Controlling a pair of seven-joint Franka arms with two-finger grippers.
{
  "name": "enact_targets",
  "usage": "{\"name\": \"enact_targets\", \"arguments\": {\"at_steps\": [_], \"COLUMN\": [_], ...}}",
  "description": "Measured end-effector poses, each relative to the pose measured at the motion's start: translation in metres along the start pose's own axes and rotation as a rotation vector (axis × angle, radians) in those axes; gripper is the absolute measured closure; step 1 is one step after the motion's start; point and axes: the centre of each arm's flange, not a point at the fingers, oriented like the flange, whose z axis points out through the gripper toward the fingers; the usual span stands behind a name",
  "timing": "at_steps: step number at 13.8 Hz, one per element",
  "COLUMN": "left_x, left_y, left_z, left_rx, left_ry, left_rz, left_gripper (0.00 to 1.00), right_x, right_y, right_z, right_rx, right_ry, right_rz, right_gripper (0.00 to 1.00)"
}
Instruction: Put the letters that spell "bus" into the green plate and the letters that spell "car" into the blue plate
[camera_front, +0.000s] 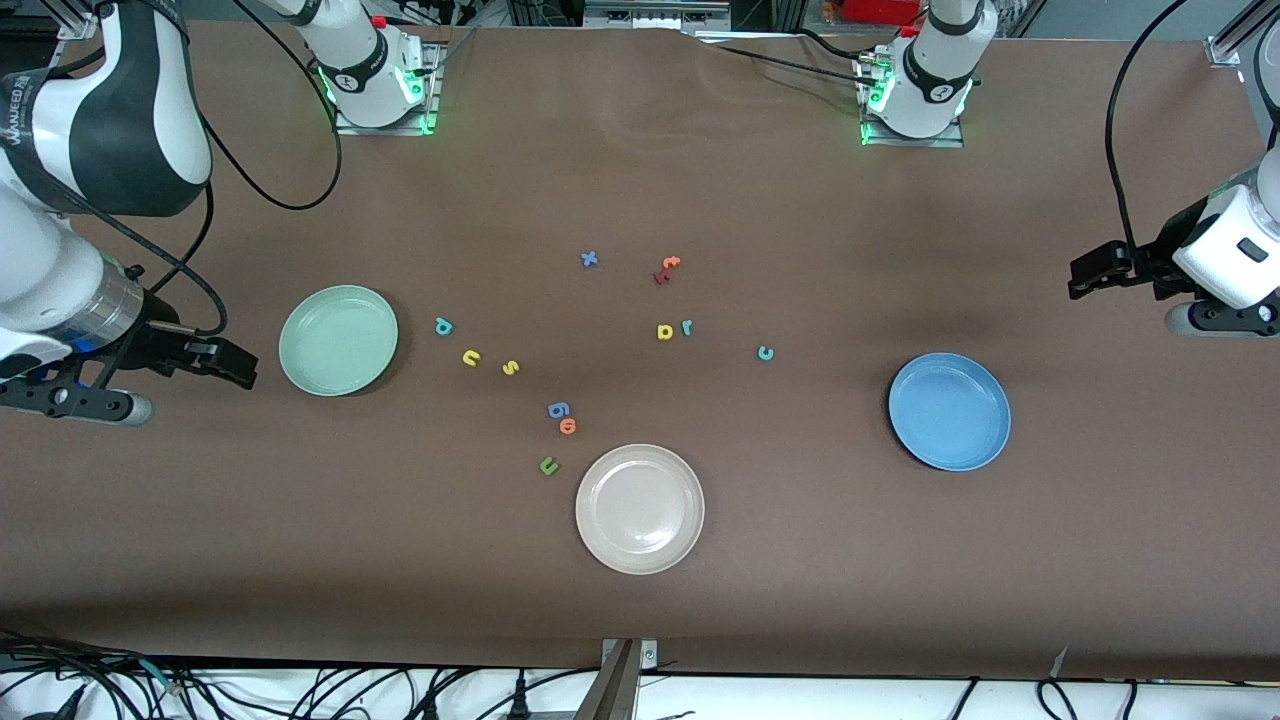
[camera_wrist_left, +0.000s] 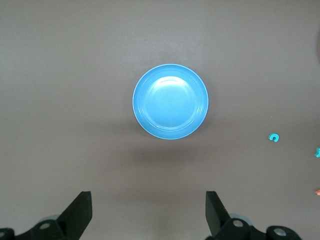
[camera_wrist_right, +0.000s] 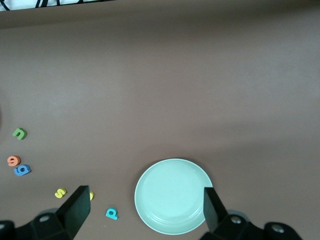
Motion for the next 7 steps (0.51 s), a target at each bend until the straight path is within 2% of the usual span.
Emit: {"name": "enact_targets", "arguments": {"at_steps": [7], "left_x": [0.0001], "left_y": [0.0034], "left_z": [0.0002], "left_rx": [0.000], "left_ry": [0.000], "left_rz": [0.006], "left_gripper": [0.00], "right_x": [0.0002], "right_y": [0.0015], "right_z": [-0.0009], "right_rx": [0.006], "right_ry": [0.000], "right_rz": [-0.001], "right_gripper": [0.00]}}
